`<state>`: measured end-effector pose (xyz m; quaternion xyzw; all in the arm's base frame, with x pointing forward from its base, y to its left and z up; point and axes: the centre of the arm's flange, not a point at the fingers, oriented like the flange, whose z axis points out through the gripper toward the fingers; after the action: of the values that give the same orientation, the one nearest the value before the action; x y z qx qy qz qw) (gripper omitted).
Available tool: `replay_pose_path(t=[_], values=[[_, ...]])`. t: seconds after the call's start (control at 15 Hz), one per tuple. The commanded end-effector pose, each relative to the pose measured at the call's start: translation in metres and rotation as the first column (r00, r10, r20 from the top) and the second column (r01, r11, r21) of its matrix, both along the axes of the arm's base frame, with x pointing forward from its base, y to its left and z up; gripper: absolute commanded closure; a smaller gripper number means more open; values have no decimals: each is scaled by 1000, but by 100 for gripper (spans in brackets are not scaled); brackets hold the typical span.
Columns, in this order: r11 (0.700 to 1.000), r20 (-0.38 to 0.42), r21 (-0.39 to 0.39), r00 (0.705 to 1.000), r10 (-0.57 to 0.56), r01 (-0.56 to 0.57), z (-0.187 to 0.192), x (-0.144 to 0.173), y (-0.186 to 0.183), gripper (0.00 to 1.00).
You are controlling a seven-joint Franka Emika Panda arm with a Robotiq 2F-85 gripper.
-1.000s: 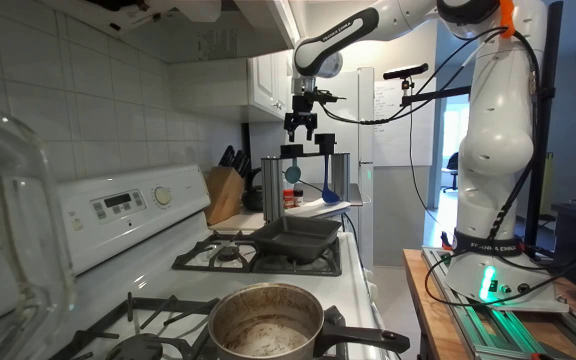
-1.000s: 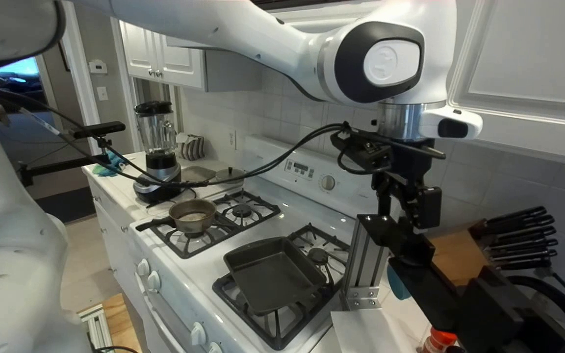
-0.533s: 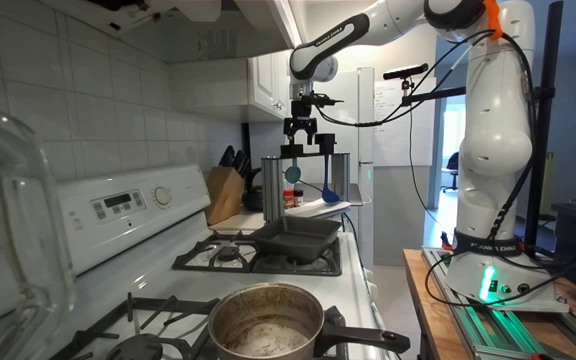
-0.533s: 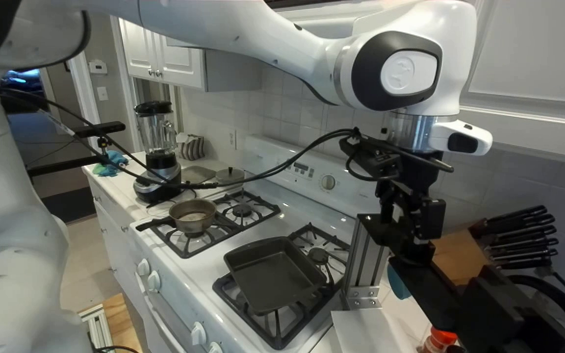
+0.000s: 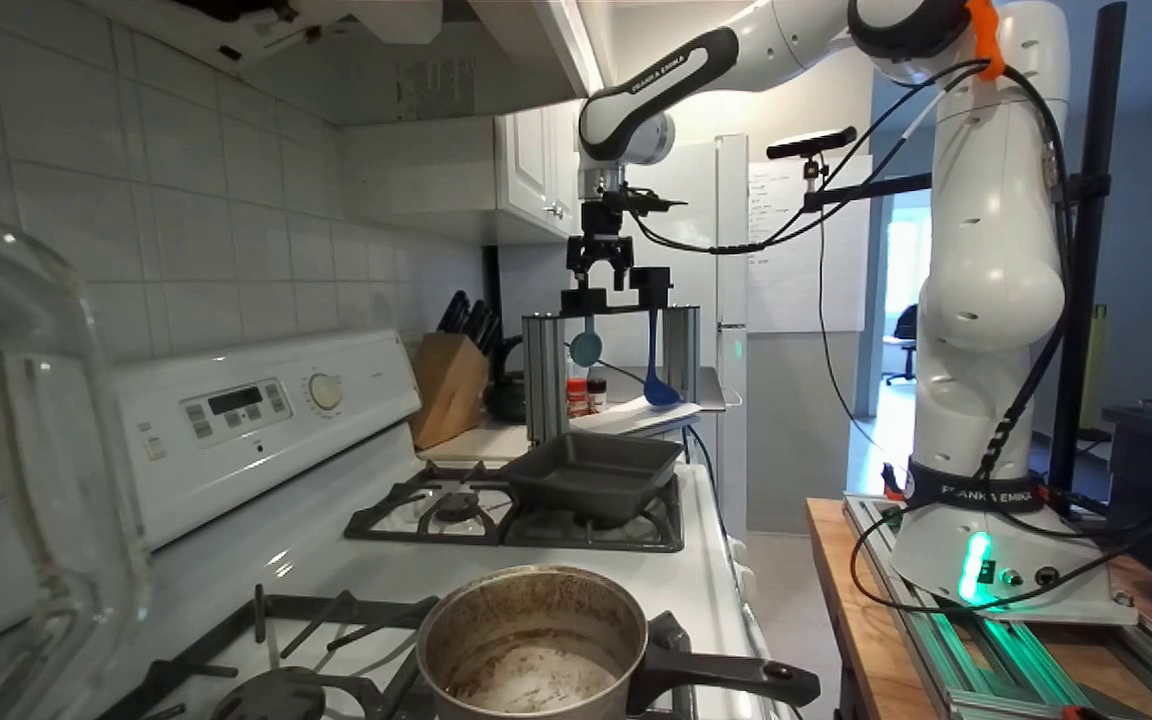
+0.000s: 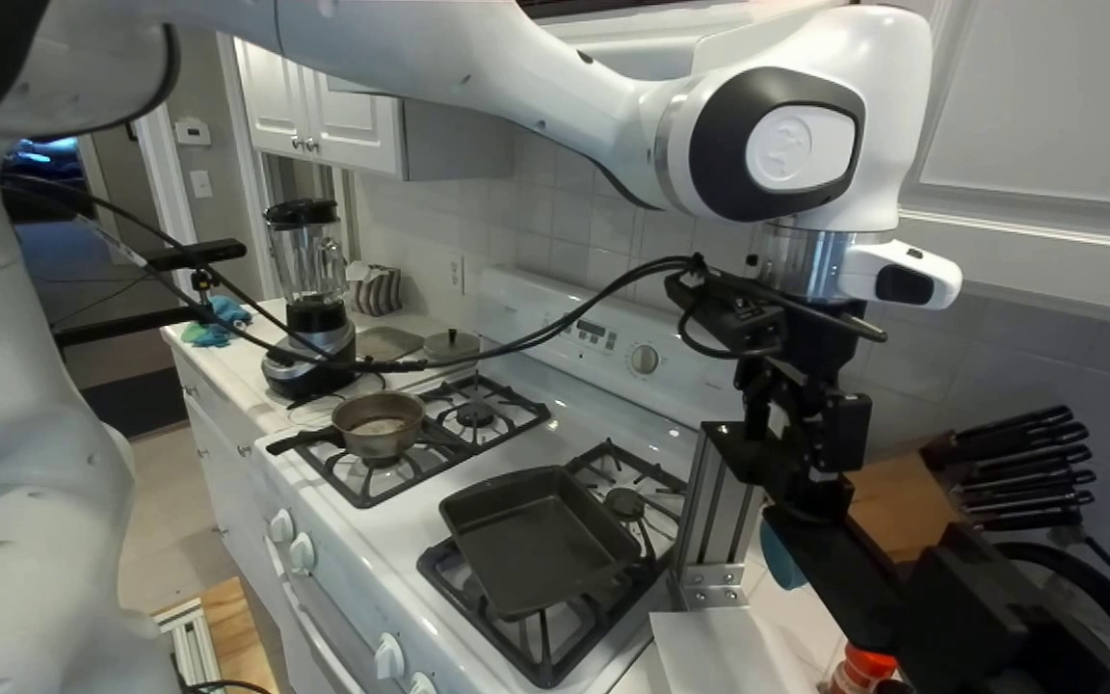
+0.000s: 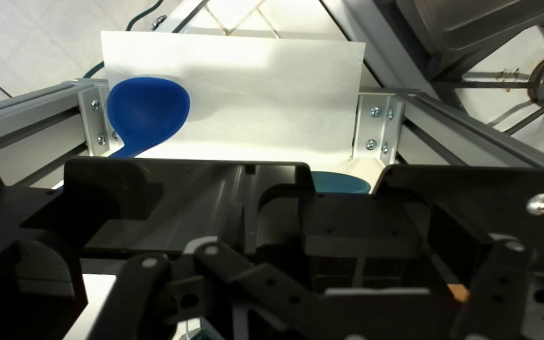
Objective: Pick up the blue spoon and scoop some of the contents in the pot and pour them in the bowl
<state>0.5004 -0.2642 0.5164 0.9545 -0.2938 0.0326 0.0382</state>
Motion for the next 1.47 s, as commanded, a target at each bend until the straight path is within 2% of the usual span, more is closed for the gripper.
replay_pose_path(t=[0.0,0.53,1.4], values=[[1000,3,28,1000,12,-12,-2,5,1,0],[998,12,58,1000,-3,3,-8,11,-4,0],[999,10,44,1000,-10,9,-13,29,-13,0]])
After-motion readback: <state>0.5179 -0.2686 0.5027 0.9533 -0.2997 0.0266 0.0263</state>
